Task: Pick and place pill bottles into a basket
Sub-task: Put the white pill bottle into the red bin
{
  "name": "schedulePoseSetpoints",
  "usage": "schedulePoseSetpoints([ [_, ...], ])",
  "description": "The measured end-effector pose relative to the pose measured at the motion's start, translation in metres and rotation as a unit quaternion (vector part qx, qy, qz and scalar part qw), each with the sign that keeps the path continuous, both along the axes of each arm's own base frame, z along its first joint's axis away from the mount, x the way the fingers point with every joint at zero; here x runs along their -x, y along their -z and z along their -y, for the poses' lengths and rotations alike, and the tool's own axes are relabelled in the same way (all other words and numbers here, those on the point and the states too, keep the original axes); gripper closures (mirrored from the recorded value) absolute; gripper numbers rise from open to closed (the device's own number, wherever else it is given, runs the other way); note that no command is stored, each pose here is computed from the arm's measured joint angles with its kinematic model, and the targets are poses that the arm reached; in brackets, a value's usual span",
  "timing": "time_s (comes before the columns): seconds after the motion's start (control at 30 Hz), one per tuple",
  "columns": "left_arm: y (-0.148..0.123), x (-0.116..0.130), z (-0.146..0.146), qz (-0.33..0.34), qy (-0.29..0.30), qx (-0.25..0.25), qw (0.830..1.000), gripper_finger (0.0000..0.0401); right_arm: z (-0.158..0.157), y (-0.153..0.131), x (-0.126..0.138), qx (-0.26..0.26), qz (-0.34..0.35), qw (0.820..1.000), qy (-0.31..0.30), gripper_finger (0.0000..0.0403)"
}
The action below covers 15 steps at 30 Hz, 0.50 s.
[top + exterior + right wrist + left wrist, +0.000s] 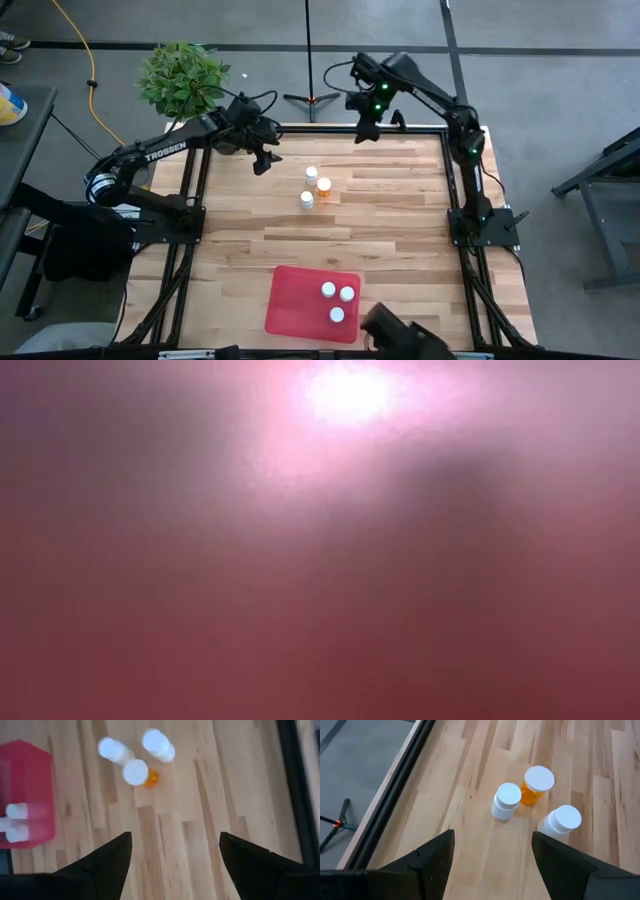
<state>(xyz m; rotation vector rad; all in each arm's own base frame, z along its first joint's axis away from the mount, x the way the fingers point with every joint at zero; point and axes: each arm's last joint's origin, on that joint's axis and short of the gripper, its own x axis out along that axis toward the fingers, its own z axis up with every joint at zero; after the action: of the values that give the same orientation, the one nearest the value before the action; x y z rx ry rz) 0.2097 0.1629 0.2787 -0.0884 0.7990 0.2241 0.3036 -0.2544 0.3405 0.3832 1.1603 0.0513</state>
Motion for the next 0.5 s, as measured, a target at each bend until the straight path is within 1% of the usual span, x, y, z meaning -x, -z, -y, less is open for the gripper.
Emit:
schedulePoseSetpoints([
  [0.1, 0.000, 0.000, 0.000, 0.001, 0.002, 0.000, 1.000, 0.0103, -0.014, -0.027, 0.017, 0.018, 0.034, 0.999, 0.000, 0.0112],
  [0.17, 0.000, 0.000, 0.000, 0.001, 0.003, 0.001, 1.000, 0.0103, -0.024, -0.035, 0.031, 0.027, 0.049, 0.998, 0.003, 0.0112],
  [0.2, 0.000, 0.000, 0.001, 0.002, 0.006, 0.005, 1.000, 0.0103, -0.030, -0.034, 0.039, 0.029, 0.050, 0.998, 0.007, 0.0112],
  [0.37, -0.001, -0.001, 0.000, 0.013, 0.009, 0.000, 1.000, 0.0103, -0.060, -0.013, 0.075, 0.074, 0.091, 0.993, 0.034, 0.0112],
  [0.5, -0.002, -0.003, -0.002, 0.022, 0.009, -0.007, 1.000, 0.0103, -0.086, 0.009, 0.096, 0.084, 0.107, 0.989, 0.049, 0.0112],
])
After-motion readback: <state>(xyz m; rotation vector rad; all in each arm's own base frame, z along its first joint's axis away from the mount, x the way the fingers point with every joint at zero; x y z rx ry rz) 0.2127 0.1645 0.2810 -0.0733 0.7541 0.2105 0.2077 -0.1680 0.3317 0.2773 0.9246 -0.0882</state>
